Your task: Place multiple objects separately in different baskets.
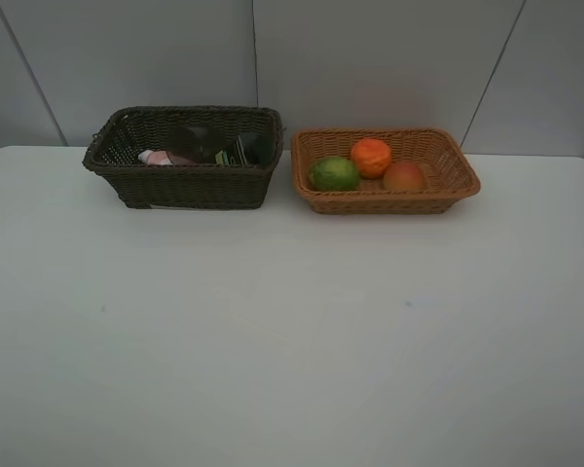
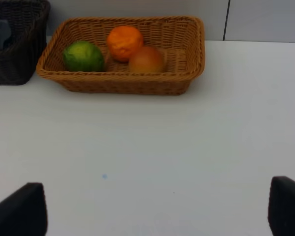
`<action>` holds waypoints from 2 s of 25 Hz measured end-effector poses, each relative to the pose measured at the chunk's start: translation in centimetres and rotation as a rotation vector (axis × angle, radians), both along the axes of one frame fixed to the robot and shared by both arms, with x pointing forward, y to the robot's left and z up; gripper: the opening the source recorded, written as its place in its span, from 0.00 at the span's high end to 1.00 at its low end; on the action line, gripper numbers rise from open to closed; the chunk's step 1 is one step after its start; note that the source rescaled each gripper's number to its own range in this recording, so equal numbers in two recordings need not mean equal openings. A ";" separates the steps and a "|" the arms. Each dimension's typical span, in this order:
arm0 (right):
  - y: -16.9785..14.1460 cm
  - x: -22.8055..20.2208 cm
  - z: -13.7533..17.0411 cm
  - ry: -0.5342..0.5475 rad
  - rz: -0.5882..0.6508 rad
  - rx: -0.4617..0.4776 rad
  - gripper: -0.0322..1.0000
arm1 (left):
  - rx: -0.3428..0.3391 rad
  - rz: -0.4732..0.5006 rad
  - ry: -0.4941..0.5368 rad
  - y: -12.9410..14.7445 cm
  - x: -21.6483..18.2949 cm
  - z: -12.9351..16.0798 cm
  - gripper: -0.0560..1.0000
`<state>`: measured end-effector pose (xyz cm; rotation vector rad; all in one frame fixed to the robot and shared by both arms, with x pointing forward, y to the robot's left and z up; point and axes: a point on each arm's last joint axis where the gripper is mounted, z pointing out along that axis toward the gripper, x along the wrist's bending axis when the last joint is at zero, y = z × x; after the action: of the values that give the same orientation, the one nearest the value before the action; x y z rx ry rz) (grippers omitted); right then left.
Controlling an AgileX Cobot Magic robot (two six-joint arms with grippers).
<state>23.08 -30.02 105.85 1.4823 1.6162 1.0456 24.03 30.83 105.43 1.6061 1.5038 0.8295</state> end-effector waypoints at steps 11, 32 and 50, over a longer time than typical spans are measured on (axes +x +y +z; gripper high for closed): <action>0.0 0.0 0.0 0.000 0.000 0.000 0.03 | 0.003 -0.016 -0.040 0.0 -0.5 0.0 0.00; 0.0 0.0 0.0 0.000 0.000 0.000 0.03 | -0.005 -0.022 -0.053 0.0 -0.7 0.0 0.00; 0.0 0.0 0.0 0.000 0.000 0.000 0.03 | -0.010 -0.025 -0.052 -0.1 -0.7 0.0 0.00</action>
<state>23.08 -30.02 105.85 1.4823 1.6162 1.0456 23.31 30.78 105.46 1.5809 1.4462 0.8423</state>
